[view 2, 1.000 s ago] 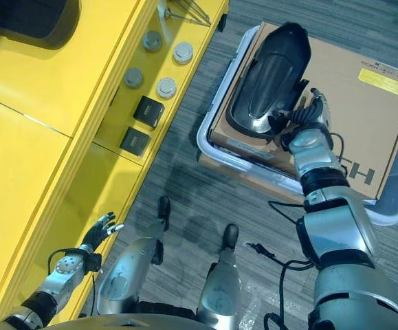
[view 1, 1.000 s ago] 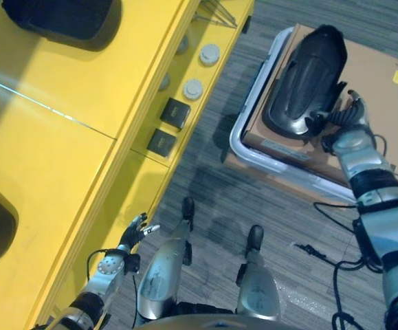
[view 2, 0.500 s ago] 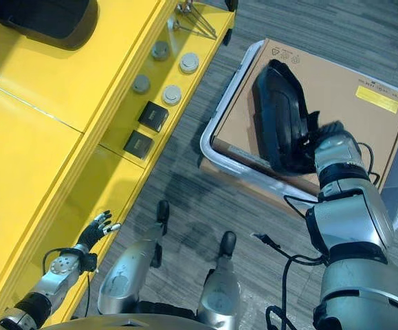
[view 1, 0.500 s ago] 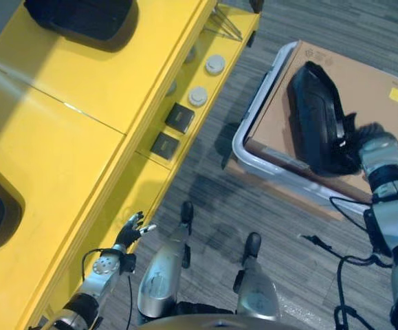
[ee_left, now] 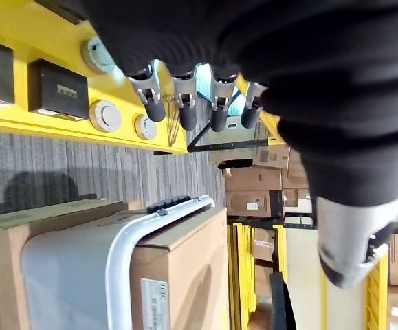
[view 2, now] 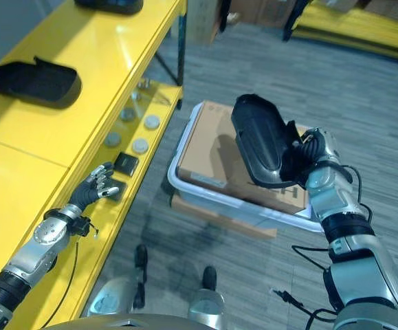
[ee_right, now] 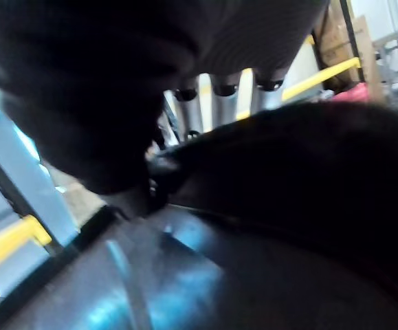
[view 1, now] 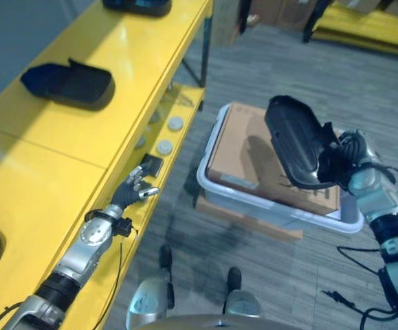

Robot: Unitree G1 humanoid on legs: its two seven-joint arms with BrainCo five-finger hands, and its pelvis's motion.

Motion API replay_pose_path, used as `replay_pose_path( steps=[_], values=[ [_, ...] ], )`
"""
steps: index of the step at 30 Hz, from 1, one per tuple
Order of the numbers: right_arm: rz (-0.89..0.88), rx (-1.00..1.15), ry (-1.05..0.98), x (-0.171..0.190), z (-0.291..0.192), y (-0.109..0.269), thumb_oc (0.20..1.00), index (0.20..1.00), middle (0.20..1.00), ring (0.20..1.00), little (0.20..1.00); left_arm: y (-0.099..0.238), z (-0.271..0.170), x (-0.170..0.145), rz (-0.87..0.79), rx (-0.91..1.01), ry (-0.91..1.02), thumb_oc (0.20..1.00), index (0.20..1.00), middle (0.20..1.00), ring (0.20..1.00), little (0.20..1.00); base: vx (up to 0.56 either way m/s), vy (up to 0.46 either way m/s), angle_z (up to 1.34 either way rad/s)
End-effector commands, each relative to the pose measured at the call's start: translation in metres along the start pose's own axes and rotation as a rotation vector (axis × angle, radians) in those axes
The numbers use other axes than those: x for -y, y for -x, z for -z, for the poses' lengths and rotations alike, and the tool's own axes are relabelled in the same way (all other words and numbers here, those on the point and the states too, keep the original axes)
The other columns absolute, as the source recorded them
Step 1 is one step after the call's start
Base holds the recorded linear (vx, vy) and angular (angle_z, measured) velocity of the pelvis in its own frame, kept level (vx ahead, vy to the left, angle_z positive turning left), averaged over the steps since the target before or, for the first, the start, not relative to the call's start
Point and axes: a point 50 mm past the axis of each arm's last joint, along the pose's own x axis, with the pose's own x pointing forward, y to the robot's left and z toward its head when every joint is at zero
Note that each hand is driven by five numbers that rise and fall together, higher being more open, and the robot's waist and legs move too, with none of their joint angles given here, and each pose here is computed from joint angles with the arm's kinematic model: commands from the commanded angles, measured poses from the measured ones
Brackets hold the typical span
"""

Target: Move parts from the plastic box to the shelf.

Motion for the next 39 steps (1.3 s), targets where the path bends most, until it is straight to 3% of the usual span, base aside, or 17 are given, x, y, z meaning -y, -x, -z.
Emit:
replay_pose_path(
  steps=[1, 9, 14, 23, 31, 39],
  values=[
    [0.161, 0.136, 0.128, 0.033, -0.016, -0.007, 0.200, 0.200, 0.200, 0.200, 0.200, -0.015, -0.008, 0.017, 0.092, -0.002, 0.107, 1.000, 1.000, 1.000, 1.000, 1.000, 0.01, -0.048, -0.07],
    [0.334, 0.471, 0.188, 0.042, -0.069, 0.007, 0.200, 0.200, 0.200, 0.200, 0.200, -0.041, -0.021, 0.068, 0.301, -0.169, 0.476, 1.000, 1.000, 1.000, 1.000, 1.000, -0.02, -0.030, -0.12],
    [0.448, 0.627, 0.140, 0.055, -0.100, 0.017, 0.200, 0.200, 0.200, 0.200, 0.200, -0.054, -0.029, 0.090, 0.338, -0.206, 0.564, 1.000, 1.000, 1.000, 1.000, 1.000, -0.03, -0.004, -0.12],
    [0.565, 0.742, 0.017, 0.067, -0.127, 0.030, 0.200, 0.200, 0.200, 0.200, 0.200, -0.070, -0.063, 0.100, 0.386, -0.095, 0.567, 1.000, 1.000, 1.000, 1.000, 1.000, -0.02, 0.003, -0.03],
    [0.526, 0.786, -0.074, 0.056, -0.143, 0.035, 0.200, 0.200, 0.200, 0.200, 0.200, -0.069, -0.106, 0.110, 0.501, 0.099, 0.586, 1.000, 1.000, 1.000, 1.000, 1.000, 0.00, 0.000, -0.02],
    [0.494, 0.833, -0.174, 0.043, -0.165, 0.037, 0.200, 0.200, 0.200, 0.200, 0.200, -0.068, -0.119, 0.121, 0.532, 0.142, 0.504, 1.000, 1.000, 1.000, 1.000, 1.000, 0.00, 0.000, 0.00]
  ],
)
